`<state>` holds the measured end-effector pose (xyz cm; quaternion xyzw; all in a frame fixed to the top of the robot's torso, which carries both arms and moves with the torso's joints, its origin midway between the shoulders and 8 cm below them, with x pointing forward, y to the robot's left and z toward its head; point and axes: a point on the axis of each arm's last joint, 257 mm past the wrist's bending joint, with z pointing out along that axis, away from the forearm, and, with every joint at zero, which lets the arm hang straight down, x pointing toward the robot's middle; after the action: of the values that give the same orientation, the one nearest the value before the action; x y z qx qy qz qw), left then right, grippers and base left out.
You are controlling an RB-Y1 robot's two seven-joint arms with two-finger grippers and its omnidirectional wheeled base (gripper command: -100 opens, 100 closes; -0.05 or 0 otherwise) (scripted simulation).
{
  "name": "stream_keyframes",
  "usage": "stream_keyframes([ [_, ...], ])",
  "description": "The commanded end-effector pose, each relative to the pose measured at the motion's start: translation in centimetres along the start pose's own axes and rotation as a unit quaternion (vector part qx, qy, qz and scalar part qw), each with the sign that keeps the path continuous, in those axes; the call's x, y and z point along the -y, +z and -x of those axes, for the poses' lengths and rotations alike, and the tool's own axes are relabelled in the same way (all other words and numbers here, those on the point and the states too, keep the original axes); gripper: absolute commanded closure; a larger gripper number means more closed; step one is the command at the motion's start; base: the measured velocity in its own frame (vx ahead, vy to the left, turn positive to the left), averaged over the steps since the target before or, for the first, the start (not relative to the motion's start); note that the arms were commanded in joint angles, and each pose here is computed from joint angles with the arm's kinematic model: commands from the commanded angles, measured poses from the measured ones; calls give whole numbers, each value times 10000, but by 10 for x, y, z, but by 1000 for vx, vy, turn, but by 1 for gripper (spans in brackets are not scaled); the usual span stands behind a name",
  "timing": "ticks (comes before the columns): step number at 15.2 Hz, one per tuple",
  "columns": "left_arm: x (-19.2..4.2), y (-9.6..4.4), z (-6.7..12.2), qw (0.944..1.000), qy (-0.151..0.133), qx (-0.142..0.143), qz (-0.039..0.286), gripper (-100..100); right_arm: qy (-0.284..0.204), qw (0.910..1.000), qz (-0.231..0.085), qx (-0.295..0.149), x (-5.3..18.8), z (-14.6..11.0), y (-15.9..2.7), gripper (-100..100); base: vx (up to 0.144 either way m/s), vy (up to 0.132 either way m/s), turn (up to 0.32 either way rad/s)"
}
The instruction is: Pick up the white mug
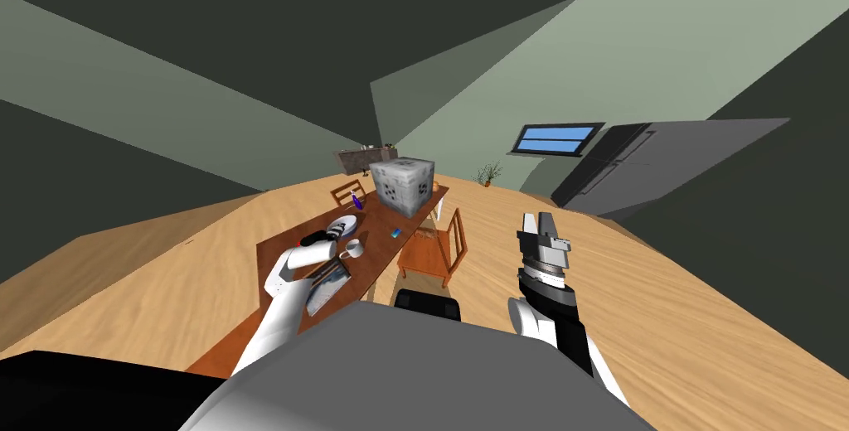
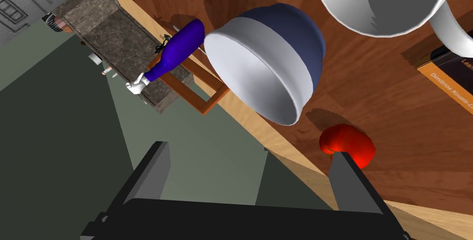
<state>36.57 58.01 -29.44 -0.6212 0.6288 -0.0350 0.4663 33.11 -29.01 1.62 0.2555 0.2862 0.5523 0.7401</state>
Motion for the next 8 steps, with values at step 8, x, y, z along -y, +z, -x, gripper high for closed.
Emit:
stream_keyframes([
  [8,-63,8,10,9936,19,-263,1096,-100,0,10000,0,0,0,0,0,0,26,9,-150],
])
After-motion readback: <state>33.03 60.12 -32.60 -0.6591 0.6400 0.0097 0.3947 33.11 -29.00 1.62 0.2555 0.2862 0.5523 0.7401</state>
